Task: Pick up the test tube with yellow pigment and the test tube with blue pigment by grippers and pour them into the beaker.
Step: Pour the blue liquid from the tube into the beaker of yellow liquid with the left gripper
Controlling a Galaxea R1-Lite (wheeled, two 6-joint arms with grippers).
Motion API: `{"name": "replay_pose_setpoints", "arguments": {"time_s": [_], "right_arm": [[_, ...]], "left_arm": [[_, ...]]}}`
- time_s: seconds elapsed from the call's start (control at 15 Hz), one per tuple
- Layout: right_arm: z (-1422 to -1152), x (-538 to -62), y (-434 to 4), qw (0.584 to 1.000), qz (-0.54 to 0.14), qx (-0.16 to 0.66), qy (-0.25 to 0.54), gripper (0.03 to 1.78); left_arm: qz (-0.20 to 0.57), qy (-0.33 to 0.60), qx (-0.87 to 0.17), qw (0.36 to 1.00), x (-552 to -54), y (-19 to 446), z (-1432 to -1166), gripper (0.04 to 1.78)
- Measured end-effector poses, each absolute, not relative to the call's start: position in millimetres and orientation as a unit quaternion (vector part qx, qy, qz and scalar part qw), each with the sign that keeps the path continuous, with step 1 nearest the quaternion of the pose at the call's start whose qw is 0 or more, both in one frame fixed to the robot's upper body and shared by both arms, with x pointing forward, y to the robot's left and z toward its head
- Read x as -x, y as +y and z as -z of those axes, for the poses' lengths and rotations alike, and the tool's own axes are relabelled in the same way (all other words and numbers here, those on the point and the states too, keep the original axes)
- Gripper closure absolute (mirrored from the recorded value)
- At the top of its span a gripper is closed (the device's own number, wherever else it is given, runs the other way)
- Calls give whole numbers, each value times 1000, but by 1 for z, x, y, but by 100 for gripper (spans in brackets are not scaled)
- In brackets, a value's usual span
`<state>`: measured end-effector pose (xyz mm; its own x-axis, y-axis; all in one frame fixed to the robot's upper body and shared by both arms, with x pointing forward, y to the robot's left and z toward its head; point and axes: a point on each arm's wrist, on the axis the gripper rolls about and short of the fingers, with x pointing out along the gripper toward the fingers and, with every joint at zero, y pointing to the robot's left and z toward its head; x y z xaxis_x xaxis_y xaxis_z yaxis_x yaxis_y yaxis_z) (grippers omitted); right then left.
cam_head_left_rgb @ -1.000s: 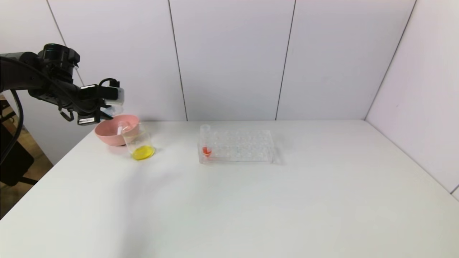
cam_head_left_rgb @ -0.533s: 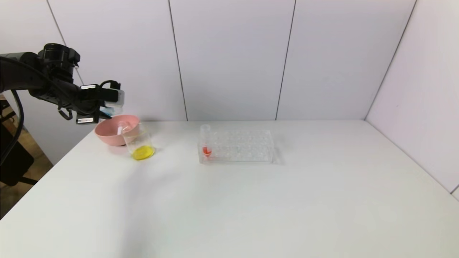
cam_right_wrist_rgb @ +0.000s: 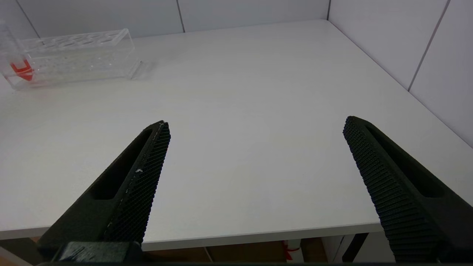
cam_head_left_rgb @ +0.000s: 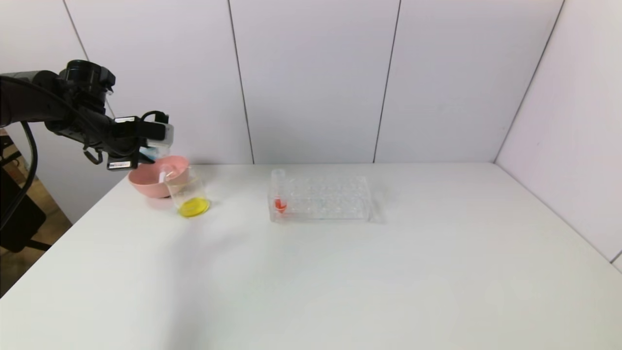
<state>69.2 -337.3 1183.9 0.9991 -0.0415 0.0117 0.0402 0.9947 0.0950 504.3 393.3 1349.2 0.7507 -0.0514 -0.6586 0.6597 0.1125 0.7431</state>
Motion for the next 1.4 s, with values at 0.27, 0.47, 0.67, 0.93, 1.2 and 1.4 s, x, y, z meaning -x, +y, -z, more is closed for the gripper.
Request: {"name": "replay_pose_setpoints", "arguments": {"time_s": [0.27, 0.47, 0.67, 0.93, 1.2, 1.4], "right_arm": [[-1184, -69, -337, 999, 20, -47, -7, 10], [-1184, -69, -337, 999, 20, -47, -7, 10], [-1184, -69, -337, 999, 20, -47, -7, 10], [-1184, -69, -337, 999, 20, -47, -7, 10], [-1184, -69, -337, 999, 20, -47, -7, 10], [-1184, -69, -337, 999, 20, -47, -7, 10]], "left_arm": [[265, 281, -604, 697, -498, 392, -1345, 138], [266, 289, -600, 697, -496, 391, -1346, 138], [269, 295, -595, 697, -495, 390, -1345, 138], [258, 312, -601, 689, -494, 389, -1346, 138], [246, 333, -612, 674, -493, 383, -1345, 138], [239, 345, -618, 665, -493, 380, -1344, 138]]}}
